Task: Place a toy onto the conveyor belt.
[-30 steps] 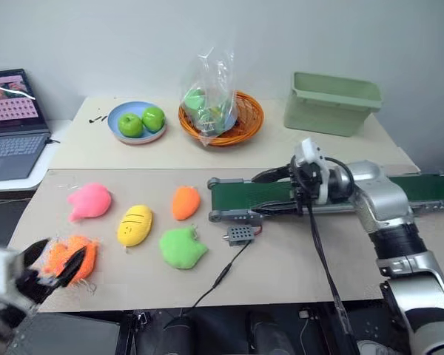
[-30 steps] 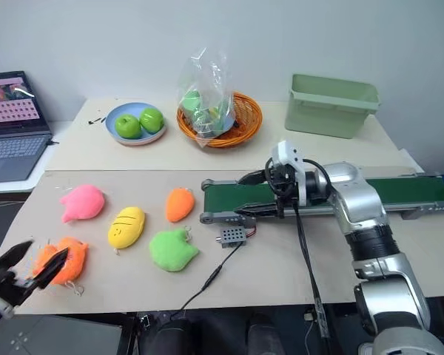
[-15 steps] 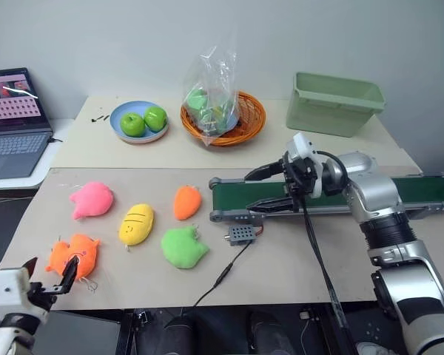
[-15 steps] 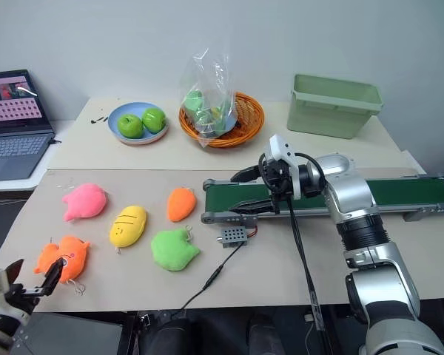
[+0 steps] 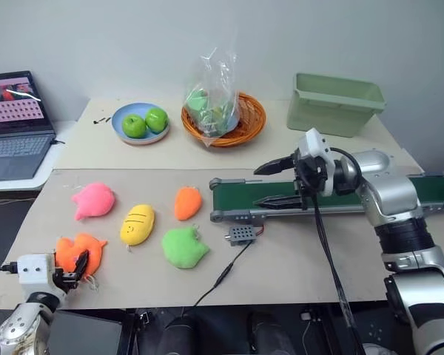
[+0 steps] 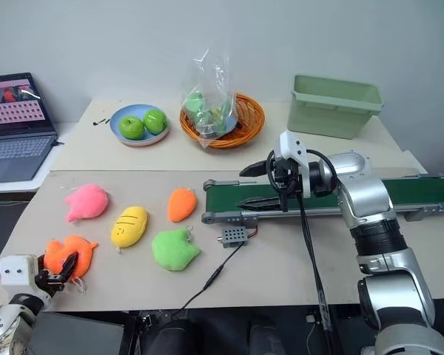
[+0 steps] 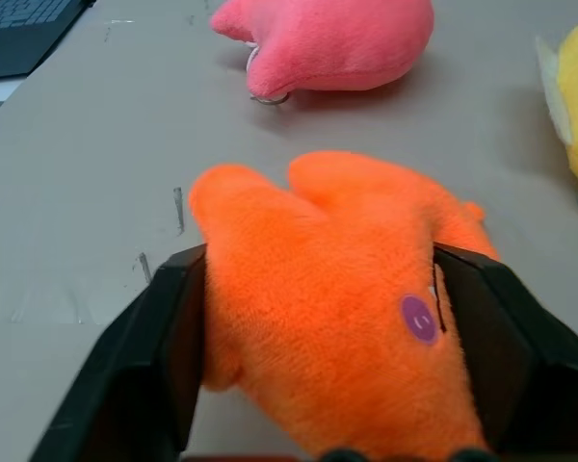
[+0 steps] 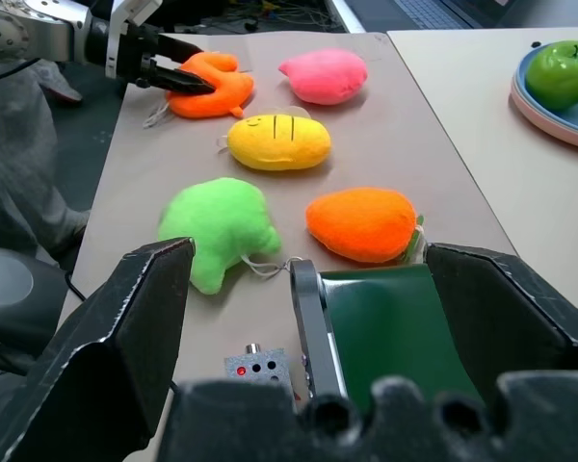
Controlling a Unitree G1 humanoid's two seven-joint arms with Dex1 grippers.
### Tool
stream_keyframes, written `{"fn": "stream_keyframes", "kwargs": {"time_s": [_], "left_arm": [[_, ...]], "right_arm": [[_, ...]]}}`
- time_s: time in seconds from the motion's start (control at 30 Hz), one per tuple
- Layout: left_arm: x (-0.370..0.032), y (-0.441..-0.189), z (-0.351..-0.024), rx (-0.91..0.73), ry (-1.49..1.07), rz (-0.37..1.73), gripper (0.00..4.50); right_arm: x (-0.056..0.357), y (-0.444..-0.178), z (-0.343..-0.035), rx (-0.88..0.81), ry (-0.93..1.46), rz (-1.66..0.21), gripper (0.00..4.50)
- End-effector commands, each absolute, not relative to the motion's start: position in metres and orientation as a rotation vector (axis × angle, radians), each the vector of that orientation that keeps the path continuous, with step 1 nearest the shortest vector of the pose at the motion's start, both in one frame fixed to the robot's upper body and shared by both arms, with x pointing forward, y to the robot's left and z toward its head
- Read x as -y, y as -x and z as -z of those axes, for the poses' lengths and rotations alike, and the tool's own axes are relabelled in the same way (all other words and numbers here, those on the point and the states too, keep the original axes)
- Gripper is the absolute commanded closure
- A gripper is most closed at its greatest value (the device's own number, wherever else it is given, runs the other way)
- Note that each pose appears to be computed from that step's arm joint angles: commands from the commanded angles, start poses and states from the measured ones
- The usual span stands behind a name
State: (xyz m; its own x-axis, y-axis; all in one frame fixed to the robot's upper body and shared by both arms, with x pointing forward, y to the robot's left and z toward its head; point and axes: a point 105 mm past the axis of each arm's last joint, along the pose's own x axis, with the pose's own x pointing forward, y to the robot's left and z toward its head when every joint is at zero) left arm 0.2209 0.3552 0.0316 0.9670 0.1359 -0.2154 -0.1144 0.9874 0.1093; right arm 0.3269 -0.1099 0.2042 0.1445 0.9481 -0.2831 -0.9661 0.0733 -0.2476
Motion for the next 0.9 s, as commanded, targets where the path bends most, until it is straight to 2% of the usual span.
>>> {"fn": "stream_keyframes", "kwargs": {"time_s": [0.03, 0.07, 0.2, 0.37, 0.5, 0.6, 0.7, 0.8, 0.9], "left_arm": [[-0.355, -0.224, -0.026, -0.251, -0.086, -0.116, 2.93], [-0.356, -0.225, -0.029, -0.245, -0.090, -0.122, 3.12], [-0.363, -0.231, -0.048, -0.183, -0.111, -0.157, 3.12], [-0.351, -0.251, -0.110, 0.013, -0.119, -0.133, 3.12], [-0.308, -0.274, -0.174, 0.179, -0.125, 0.016, 3.12], [-0.269, -0.287, -0.201, 0.206, -0.157, 0.201, 3.12], [-0.248, -0.299, -0.216, 0.205, -0.149, 0.298, 3.12], [-0.195, -0.327, -0.219, 0.170, -0.146, 0.501, 3.12], [-0.167, -0.342, -0.215, 0.141, -0.146, 0.615, 3.12]], "right_arm": [[0.114, -0.325, -0.220, 0.012, 0.436, -1.404, 0.00], [0.114, -0.325, -0.220, 0.013, 0.436, -1.401, 0.00], [0.115, -0.327, -0.218, 0.008, 0.439, -1.388, 0.00], [0.117, -0.326, -0.215, -0.001, 0.441, -1.379, 0.00], [0.121, -0.325, -0.213, -0.012, 0.441, -1.355, 0.00], [0.124, -0.324, -0.217, -0.006, 0.434, -1.335, 0.00], [0.127, -0.325, -0.219, -0.002, 0.438, -1.313, 0.00], [0.132, -0.322, -0.220, 0.010, 0.433, -1.271, 0.00], [0.135, -0.318, -0.221, 0.011, 0.428, -1.245, 0.00]]}}
